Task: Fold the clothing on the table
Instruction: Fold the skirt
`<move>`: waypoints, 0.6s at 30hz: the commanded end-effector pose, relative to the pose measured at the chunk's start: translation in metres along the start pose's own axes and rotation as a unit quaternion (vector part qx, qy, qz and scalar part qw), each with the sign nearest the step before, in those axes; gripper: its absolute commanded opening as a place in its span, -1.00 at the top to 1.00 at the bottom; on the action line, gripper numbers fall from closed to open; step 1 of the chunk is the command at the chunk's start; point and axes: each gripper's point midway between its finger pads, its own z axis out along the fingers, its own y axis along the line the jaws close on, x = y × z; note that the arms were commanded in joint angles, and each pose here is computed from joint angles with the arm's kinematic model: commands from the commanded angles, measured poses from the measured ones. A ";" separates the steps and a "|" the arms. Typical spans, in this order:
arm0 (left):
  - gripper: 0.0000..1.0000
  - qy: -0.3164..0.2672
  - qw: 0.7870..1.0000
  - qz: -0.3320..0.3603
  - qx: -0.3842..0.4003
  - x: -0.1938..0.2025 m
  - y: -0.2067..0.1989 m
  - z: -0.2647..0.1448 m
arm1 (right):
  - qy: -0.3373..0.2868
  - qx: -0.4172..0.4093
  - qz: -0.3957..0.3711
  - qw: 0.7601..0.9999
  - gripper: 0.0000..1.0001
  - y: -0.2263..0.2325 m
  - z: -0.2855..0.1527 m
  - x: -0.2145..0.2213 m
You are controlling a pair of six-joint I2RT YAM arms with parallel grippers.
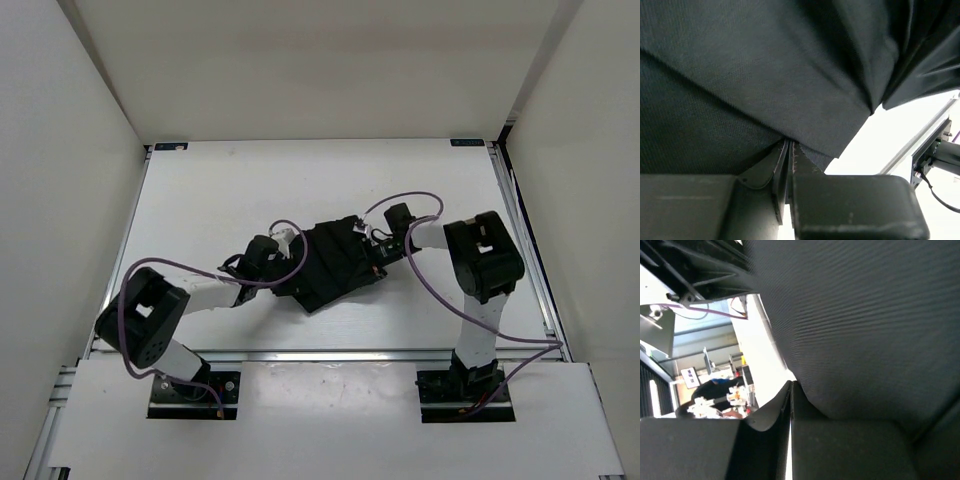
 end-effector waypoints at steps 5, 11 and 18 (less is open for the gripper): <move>0.04 -0.144 0.985 0.085 -0.043 -0.099 -0.067 -0.079 | -0.071 0.061 -0.193 0.977 0.61 0.100 -0.094 -0.051; -0.98 -0.205 0.975 0.064 -0.065 -0.137 -0.061 -0.157 | -0.150 0.222 -0.217 0.939 -0.98 0.094 -0.212 -0.029; -0.97 -0.214 0.967 0.069 -0.121 -0.116 -0.041 -0.188 | -0.190 0.340 -0.165 0.906 -0.98 0.020 -0.249 0.034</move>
